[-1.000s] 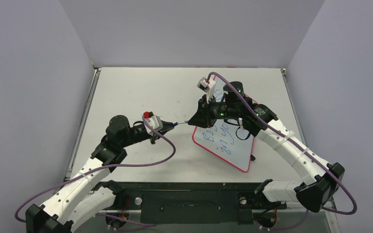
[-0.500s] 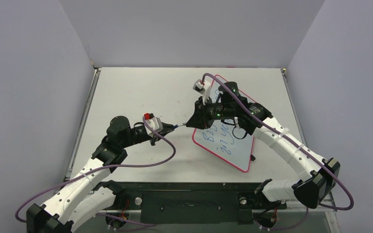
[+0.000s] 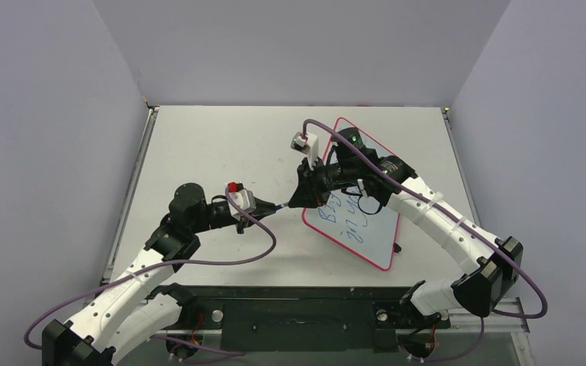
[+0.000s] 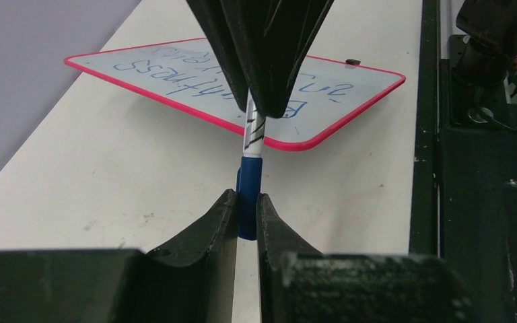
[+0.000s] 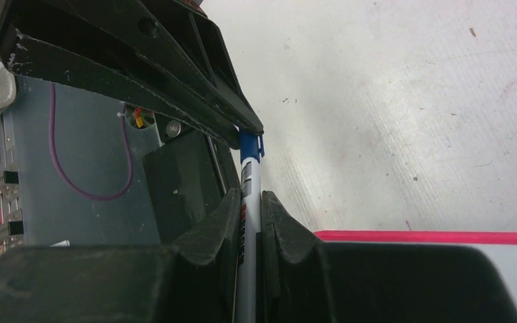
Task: Write a sentence on the whiteboard
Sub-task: Close the whiteboard marker at the center of the board.
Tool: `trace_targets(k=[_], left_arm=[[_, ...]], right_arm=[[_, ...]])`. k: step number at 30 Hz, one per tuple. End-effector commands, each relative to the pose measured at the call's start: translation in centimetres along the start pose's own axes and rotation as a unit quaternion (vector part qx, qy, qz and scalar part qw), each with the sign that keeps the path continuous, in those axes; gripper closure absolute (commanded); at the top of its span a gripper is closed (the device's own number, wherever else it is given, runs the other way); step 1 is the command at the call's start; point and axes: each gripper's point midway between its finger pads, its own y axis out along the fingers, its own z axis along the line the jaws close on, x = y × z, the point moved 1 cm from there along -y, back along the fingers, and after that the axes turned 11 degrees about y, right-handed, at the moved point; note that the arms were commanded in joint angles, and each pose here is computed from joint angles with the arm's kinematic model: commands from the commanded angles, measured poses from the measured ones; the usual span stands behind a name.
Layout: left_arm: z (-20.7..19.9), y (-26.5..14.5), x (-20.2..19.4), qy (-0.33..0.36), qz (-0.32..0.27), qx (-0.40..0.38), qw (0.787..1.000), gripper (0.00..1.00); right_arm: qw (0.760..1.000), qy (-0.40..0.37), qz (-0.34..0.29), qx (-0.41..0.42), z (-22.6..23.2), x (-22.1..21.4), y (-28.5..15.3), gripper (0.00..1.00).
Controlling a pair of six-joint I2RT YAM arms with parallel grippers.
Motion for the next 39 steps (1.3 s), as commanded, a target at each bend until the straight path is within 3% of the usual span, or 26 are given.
trace_targets(k=[1,14,28,36,39], left_arm=[[-0.6,0.0,3.4,0.040,-0.065,-0.025,0.997,1.00],[-0.5,-0.1,4.2,0.034,-0.086,-0.017,0.996,1.00],[0.6,-0.8,6.8,0.029,-0.150,0.004,0.988,1.00],[1.4,-1.0,5.9,0.031,-0.129,0.026,0.991,1.00],[1.4,-1.2,4.8,0.031,-0.104,0.037,0.993,0.86]], right_arm=[[0.999,-0.034,0.010,0.021,1.2,0.3,0.9,1.00],[0.999,-0.037,0.031,0.023,1.6,-0.3,3.1,1.00],[0.998,-0.013,0.056,0.025,1.4,-2.2,7.3,1.00],[0.999,-0.011,0.046,0.003,0.8,-1.5,7.6,1.00],[0.999,-0.010,0.038,-0.020,0.0,-0.6,6.5,1.00]])
